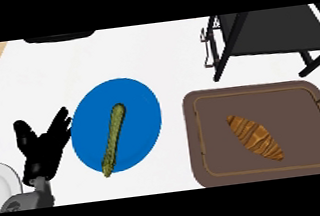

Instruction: Pick the cupcake from the tray and place it in the tiered shelf

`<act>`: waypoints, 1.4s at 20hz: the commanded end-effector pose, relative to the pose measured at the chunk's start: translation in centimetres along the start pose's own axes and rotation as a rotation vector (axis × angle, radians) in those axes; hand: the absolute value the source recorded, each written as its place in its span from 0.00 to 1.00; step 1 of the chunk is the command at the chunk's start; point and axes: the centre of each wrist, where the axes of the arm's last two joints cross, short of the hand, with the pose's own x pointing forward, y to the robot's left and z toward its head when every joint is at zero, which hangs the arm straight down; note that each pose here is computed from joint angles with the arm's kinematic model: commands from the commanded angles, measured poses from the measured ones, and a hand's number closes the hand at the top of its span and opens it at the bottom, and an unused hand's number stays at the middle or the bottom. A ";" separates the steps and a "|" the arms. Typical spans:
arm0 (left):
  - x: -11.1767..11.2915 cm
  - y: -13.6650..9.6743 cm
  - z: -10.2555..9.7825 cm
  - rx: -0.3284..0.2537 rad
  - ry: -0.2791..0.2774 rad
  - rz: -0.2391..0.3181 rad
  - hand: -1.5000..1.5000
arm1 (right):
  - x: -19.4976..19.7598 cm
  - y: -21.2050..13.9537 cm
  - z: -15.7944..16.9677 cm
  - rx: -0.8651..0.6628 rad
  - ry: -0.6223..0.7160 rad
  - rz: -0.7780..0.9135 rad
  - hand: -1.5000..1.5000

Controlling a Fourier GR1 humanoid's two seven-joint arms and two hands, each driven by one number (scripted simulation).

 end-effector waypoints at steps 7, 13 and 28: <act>-1.7 -0.1 -1.1 0.002 0.040 0.013 0.50 | -2.3 -1.1 -0.5 -0.019 0.055 -0.058 1.00; -2.2 0.5 0.5 0.009 0.016 -0.008 0.50 | -1.8 -1.7 -0.7 -0.112 0.117 -0.281 0.00; -1.5 1.1 0.4 0.009 0.018 0.019 0.50 | -4.8 -9.2 0.4 -0.407 0.195 -0.664 0.00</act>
